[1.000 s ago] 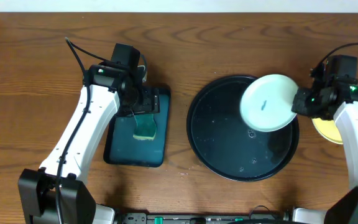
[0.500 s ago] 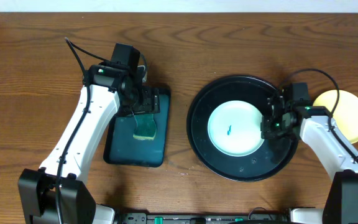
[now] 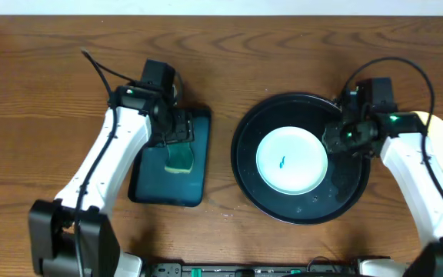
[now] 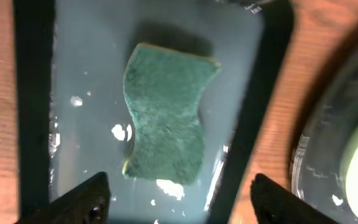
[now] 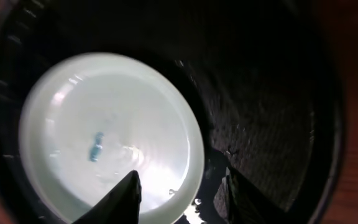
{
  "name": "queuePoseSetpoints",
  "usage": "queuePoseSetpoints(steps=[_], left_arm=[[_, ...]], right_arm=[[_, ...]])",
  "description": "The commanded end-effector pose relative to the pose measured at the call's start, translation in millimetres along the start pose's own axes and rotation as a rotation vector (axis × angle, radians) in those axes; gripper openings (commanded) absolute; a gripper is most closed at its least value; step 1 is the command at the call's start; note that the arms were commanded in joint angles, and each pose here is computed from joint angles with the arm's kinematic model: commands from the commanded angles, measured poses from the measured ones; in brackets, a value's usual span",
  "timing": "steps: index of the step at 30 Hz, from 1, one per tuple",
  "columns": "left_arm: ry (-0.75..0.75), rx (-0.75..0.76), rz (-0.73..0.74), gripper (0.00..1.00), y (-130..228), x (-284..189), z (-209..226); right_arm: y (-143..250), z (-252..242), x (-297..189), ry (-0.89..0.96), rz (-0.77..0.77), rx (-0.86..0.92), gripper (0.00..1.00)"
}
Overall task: Clean dirty plates on tray and stack at the side
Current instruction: 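Grasp the sponge on the teal tray with the left gripper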
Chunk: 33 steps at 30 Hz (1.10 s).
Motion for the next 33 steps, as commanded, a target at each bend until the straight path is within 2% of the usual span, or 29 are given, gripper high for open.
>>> queuePoseSetpoints(steps=[1,3,8,10,11,18,19,20,22,23,30,33], left_arm=[[-0.069,-0.046,0.049,0.66,9,38,13],[-0.03,-0.047,0.068,0.49,12,63,11],[-0.039,-0.051,0.105,0.31,18,99,16],[-0.043,-0.053,0.128,0.08,21,105,17],[-0.037,-0.055,0.139,0.08,22,107,16],[-0.022,-0.054,0.13,0.07,15,87,10],[-0.019,-0.053,0.125,0.17,13,82,9],[-0.015,-0.052,0.117,0.43,10,74,6],[-0.011,-0.044,0.109,0.55,9,64,5],[-0.008,-0.031,0.105,0.57,10,60,5],[-0.039,-0.029,0.105,0.61,16,70,13],[-0.054,-0.029,0.096,0.54,20,90,19]], right_arm=[[-5,13,-17,-0.065,-0.048,0.019,0.42],[-4,17,-18,-0.096,-0.046,0.019,0.41],[2,17,-18,-0.097,-0.013,0.025,0.4],[3,17,-18,-0.097,-0.01,0.026,0.39],[3,17,-18,-0.097,-0.01,0.026,0.39],[4,17,-18,-0.097,-0.005,0.027,0.38],[4,17,-18,-0.097,-0.005,0.027,0.38],[4,17,-18,-0.097,-0.005,0.027,0.37],[5,17,-18,-0.097,-0.002,0.028,0.38],[5,17,-18,-0.097,0.001,0.028,0.38],[6,17,-18,-0.097,0.004,0.028,0.38],[6,17,-18,-0.097,0.005,0.029,0.38]])
Point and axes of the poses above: each gripper's point midway between its finger pads, its own x axis out along the fingers, its own z axis along the line the jaws close on, y = z × x, the point moved 5 cm from there along -x, back along the fingers, and after that the axes turned 6 degrees about -x, right-handed, at the moved point
